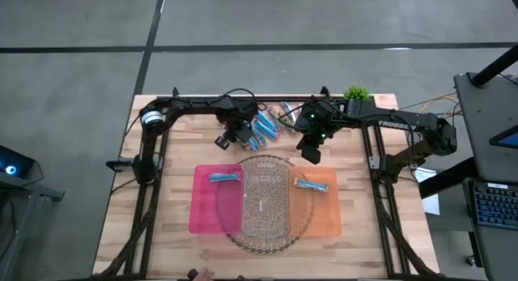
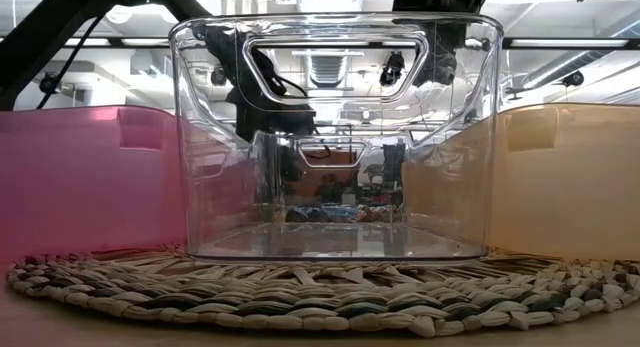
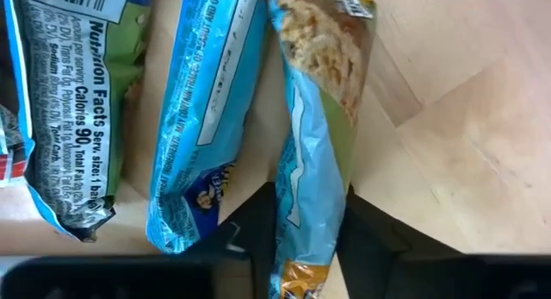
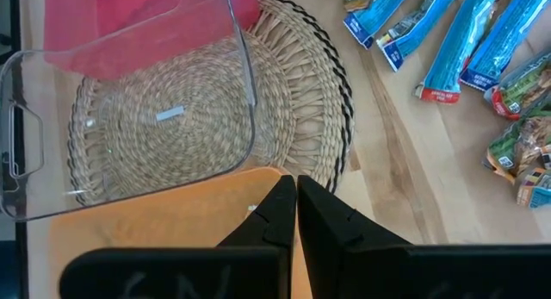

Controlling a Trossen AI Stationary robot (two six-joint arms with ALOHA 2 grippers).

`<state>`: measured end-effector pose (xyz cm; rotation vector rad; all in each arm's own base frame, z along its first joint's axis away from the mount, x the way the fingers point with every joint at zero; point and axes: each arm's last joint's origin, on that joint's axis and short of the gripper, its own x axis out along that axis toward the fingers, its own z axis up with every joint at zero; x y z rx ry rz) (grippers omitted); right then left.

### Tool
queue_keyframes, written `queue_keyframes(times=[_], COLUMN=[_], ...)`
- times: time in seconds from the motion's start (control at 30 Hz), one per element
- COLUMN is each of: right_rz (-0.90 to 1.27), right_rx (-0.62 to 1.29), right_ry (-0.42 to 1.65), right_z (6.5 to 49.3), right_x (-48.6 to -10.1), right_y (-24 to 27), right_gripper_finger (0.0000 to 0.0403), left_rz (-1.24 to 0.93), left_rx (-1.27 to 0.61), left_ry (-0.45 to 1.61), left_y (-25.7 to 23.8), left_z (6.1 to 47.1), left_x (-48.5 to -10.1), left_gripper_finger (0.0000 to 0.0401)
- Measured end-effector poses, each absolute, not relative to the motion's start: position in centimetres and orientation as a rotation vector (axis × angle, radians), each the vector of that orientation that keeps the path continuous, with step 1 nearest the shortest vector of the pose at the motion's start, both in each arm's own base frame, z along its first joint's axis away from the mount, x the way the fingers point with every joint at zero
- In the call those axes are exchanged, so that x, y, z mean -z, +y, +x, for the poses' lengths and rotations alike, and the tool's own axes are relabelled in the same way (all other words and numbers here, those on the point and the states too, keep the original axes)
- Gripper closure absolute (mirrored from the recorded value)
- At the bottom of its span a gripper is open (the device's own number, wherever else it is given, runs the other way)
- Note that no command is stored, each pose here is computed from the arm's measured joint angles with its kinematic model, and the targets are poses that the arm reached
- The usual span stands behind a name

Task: Pick and place Granola Bars by type
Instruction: Put the yellow granola bar into the orange bin

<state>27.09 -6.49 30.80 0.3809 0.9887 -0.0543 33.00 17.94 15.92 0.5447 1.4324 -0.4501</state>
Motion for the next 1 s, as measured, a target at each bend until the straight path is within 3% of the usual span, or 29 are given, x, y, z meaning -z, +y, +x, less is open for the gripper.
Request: queue_keyframes(times=[0.47,1.0], right_rz=[0.364,0.331], right_rx=[0.046,0.030], right_ry=[0.987,0.963], right_z=[27.1,26.9], right_x=[-30.8,-31.5], right_y=[-6.5,-6.4], right_gripper_finger=[0.0394,0.0394], left_rz=[0.540,0.490], left_rx=[0.405,0.207], left_ry=[1.489,1.471], left_y=[17.8,17.5], left_z=[33.3,35.1], left_x=[-17.9,-26.1], left_gripper_finger=[0.0342,0.0355])
